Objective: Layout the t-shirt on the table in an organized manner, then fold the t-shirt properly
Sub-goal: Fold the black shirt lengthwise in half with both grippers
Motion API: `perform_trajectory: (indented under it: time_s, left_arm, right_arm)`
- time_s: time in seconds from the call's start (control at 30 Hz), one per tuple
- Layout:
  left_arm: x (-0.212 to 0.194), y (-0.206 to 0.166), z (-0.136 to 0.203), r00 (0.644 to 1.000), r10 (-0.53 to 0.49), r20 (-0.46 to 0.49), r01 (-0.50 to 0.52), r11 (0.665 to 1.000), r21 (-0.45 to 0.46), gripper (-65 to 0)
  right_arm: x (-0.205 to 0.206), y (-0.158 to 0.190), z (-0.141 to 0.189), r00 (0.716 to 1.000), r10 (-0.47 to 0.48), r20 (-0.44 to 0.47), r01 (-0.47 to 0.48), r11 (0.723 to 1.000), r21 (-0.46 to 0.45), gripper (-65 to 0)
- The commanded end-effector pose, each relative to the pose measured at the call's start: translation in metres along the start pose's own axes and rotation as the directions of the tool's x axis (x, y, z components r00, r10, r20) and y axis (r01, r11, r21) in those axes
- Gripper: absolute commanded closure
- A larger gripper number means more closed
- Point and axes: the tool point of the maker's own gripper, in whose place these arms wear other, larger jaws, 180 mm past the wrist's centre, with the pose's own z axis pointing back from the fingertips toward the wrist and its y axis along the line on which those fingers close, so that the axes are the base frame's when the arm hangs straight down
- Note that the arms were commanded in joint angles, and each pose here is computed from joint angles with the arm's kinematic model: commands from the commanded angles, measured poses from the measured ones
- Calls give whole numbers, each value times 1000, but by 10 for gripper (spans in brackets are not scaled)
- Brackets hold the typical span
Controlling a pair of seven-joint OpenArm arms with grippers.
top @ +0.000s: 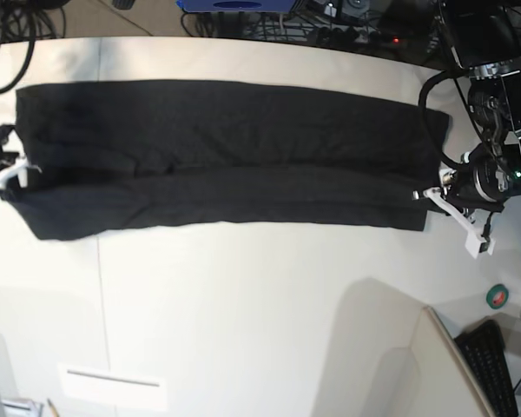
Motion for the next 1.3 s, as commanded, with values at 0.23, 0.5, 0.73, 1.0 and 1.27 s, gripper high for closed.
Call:
perform_trajectory:
  time_s: [0.23, 0.5, 0.73, 1.0, 1.27]
  left_arm:
    - [-10, 9, 9, 1000, -24, 4, 24, 999, 27, 0]
    - [-26, 23, 12, 998, -45, -37, 47, 997, 61, 0]
    - [-22, 36, 18, 997, -67, -44, 71, 993, 90, 0]
    - [-19, 41, 20, 994, -93, -52, 98, 990, 101, 0]
    - [-60, 44, 19, 987, -85, -133, 99, 990, 98, 0]
  right_arm:
    - [-27, 12, 31, 999, -8, -35, 8, 1000, 9, 0]
    - [-56, 10, 34, 995, -28, -101, 29, 1000, 2, 0]
    - [-72, 6, 33, 989, -45, -142, 44, 999, -9, 0]
    - [-68, -2, 28, 989, -57, -135, 54, 998, -24, 0]
    - [-68, 12, 45, 991, -17, -129, 18, 1000, 2, 0]
